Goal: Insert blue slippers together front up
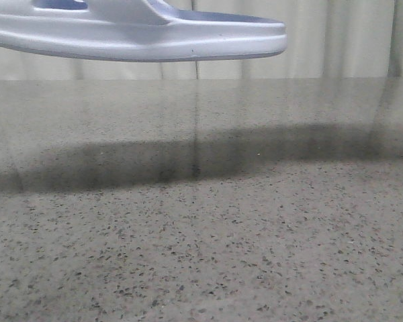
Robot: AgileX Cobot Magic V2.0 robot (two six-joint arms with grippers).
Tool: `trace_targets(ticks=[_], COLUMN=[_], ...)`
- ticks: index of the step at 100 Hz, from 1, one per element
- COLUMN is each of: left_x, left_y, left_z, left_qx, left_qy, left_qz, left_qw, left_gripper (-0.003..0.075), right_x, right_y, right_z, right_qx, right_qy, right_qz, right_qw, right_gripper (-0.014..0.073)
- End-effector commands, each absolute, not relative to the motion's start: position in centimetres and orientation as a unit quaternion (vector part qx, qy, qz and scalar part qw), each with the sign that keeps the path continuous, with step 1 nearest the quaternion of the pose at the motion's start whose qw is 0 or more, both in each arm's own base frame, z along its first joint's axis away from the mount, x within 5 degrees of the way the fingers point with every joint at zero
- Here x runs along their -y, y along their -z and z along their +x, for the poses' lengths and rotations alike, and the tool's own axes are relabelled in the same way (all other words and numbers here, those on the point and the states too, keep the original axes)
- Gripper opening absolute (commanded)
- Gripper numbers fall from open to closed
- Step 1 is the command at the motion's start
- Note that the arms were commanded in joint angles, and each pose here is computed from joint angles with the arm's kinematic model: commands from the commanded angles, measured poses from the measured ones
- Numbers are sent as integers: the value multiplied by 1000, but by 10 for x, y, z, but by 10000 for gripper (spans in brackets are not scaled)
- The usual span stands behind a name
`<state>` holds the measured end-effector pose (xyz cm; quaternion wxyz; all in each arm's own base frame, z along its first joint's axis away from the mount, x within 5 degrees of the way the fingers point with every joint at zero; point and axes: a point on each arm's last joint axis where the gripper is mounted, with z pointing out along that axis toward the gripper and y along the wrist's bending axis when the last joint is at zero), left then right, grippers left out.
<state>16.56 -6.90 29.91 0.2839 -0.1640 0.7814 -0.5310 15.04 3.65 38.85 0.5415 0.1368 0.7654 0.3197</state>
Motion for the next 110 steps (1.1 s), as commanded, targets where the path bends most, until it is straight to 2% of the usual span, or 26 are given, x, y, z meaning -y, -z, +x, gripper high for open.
trace_targets(ticks=[1,53,110], left_x=[71,81,86], left_y=[-318,-321,-327], left_z=[169,180,180], left_qx=[-755,-703,-657], left_qy=[565,655,720], left_qz=[-159,-127,-68], left_qw=[292,245,214], left_gripper=[16,16,16], right_x=[-34,-39,-46], right_y=[-404,-405,-408], right_z=[147,146,148], right_qx=[-742,-734,-720], right_qy=[-324,-372,-430], right_qz=[139,158,159], right_qw=[571,545,521], right_gripper=[-107,-107,-107])
